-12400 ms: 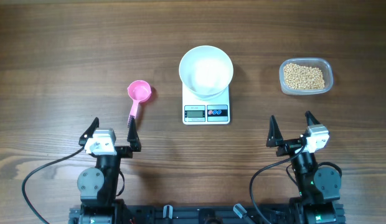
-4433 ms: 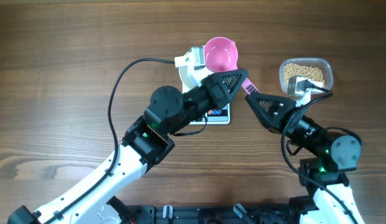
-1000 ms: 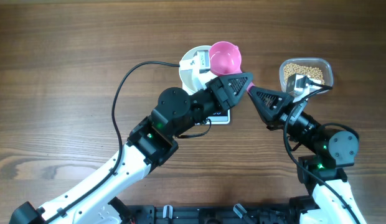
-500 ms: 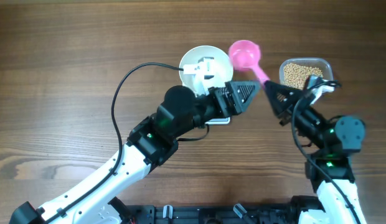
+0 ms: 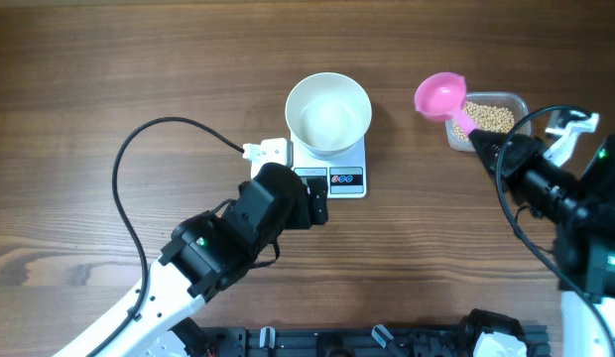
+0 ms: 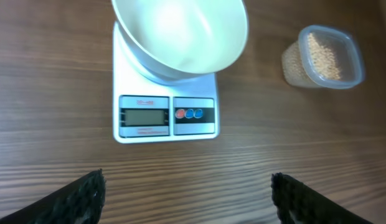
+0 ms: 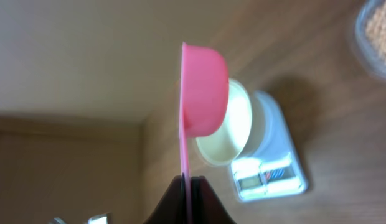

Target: Scoop item into bowl and weigh 150g on scale

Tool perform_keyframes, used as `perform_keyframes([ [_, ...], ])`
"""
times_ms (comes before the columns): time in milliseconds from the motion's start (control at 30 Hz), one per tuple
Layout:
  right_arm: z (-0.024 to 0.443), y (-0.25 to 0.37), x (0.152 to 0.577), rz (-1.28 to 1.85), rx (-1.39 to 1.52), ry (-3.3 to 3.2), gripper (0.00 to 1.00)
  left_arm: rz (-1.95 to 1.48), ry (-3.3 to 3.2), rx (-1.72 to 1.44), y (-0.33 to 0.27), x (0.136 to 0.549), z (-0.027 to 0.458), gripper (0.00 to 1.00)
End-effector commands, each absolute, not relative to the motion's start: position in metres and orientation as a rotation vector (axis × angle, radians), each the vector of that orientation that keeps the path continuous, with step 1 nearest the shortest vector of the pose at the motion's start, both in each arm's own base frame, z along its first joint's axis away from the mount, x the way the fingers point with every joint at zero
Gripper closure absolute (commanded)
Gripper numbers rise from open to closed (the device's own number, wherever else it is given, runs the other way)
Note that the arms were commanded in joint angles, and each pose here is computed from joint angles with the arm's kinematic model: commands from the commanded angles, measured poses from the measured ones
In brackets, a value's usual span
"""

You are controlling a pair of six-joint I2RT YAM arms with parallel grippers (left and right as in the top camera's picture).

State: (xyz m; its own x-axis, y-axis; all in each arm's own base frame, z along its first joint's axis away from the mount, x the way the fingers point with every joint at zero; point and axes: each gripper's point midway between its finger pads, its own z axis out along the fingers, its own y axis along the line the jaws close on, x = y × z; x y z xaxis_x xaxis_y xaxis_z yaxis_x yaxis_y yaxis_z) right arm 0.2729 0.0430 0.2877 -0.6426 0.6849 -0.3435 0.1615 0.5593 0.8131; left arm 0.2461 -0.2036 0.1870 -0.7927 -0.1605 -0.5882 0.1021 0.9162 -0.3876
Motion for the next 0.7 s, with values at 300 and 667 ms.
perform_keyframes([
  [300,0.291,0.004,0.275,0.496,0.246,2.539,0.95,-0.56,2.427,-0.006,-0.209,0.244,0.191,0.08],
  [667,0.284,-0.015,0.289,0.394,0.329,2.538,0.96,-0.529,2.535,0.024,-0.215,0.239,0.164,0.54],
])
